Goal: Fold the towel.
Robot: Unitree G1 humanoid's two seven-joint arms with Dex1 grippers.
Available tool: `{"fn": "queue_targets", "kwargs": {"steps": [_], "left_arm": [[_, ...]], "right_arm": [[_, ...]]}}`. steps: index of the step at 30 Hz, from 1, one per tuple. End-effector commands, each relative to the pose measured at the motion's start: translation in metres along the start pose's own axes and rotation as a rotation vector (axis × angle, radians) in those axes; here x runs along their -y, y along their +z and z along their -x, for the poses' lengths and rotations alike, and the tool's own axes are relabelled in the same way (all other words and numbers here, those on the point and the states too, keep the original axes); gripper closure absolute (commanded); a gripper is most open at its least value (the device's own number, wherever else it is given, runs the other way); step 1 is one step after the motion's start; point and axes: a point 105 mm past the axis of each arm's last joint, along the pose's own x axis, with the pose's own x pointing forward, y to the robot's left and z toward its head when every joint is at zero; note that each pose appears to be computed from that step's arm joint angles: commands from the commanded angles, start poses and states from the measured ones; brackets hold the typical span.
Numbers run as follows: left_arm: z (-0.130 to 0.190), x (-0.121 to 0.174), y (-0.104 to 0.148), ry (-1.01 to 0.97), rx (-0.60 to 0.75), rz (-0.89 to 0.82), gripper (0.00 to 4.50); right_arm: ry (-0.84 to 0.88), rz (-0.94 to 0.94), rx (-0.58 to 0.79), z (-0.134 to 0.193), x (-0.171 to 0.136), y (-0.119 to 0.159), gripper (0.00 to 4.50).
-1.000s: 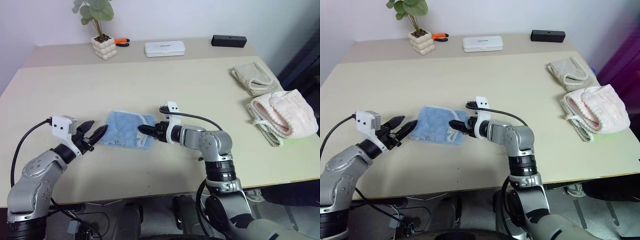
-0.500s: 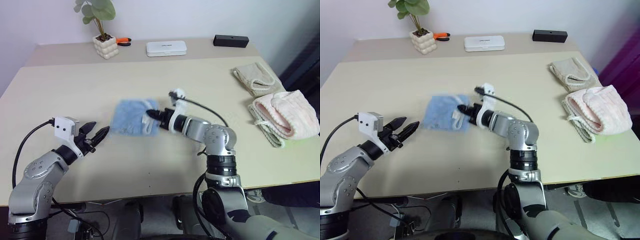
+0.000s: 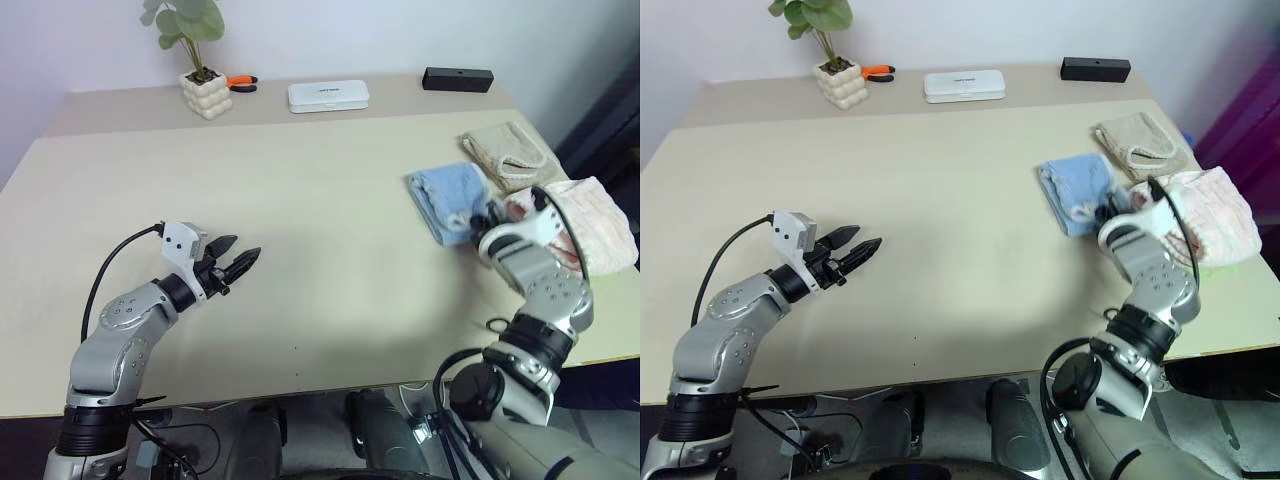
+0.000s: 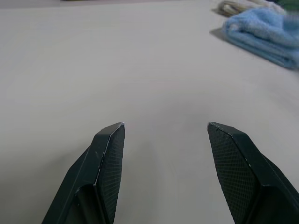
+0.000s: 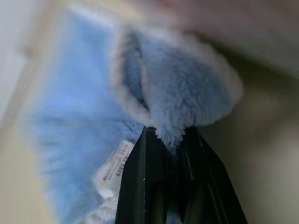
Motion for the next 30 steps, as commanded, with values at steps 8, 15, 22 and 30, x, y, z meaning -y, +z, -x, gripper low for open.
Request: {"fn": "queue_targets", "kwargs": {"steps": [8,15,22,30], "left_arm": [[-0.001,0.003,0.003,-0.011,0.025,-0.030,1.63],[0.005,-0.010,0.003,0.048,0.033,-0.049,1.63],[0.026,-0.064,0.017,0.259,0.074,-0.144,1.63],[0.039,-0.059,0.015,0.215,0.020,-0.269,1.63]], "right_arm": [[0.072,0.060,0.066,0.020,-0.015,0.017,3.49],[0.099,0.392,0.191,0.046,-0.021,0.047,1.60],[0.278,1.034,0.291,0.070,-0.064,0.049,1.60],[0.834,1.301,0.095,0.076,-0.106,-0.020,1.60]]}}
